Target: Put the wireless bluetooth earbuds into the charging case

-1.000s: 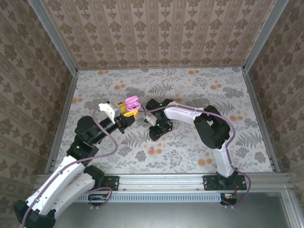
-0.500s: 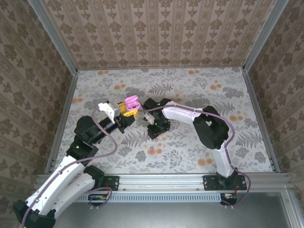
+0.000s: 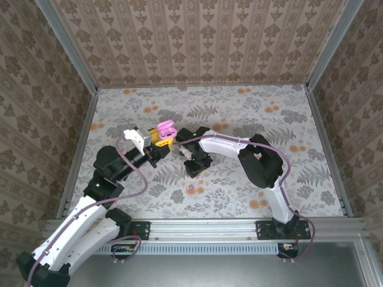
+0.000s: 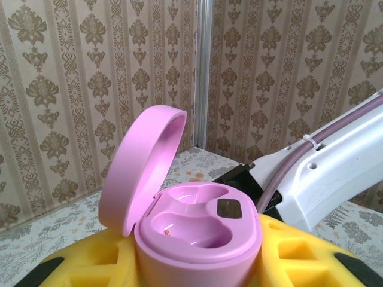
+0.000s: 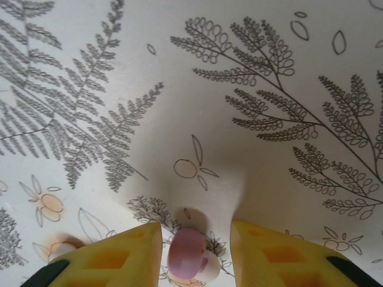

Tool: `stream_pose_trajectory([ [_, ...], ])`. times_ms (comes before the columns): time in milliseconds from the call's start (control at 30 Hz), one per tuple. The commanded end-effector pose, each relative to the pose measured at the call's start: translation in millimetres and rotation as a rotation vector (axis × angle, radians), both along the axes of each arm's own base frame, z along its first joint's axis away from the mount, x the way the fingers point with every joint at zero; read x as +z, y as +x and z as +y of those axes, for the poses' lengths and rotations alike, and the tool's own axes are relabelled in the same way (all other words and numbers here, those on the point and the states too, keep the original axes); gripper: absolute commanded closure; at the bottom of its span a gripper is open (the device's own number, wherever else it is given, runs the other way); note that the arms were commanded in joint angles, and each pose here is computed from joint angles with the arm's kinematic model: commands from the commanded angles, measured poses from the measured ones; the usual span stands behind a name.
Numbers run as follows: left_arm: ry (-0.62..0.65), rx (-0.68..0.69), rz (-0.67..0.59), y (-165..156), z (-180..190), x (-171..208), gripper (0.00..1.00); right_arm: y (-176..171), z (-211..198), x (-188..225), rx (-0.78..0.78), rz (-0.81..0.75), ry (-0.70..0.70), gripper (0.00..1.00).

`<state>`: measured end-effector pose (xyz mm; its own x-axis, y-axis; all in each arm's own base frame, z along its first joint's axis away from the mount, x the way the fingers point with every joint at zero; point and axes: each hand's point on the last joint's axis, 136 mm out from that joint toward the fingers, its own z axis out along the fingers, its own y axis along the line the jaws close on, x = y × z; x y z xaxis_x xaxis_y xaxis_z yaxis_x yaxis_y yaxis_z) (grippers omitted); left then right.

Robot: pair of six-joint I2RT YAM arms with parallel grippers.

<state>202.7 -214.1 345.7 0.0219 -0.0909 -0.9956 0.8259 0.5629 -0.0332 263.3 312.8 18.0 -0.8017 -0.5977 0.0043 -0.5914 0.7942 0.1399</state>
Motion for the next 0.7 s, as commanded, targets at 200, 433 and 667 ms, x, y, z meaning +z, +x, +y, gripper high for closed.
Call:
stream_pose_trajectory([
  [200,-0.026,-0.005,-0.044,-5,1,18,0.71,-4,-6,-10,-0.012,-0.001,-0.078,0.67],
  [433,-0.023,-0.003,-0.043,-5,1,18,0.71,-5,-7,-10,-0.031,-0.002,-0.087,0.72],
  [667,-0.019,0.005,-0.037,-3,2,17,0.71,-5,1,18,-0.086,0.005,0.036,0.73],
])
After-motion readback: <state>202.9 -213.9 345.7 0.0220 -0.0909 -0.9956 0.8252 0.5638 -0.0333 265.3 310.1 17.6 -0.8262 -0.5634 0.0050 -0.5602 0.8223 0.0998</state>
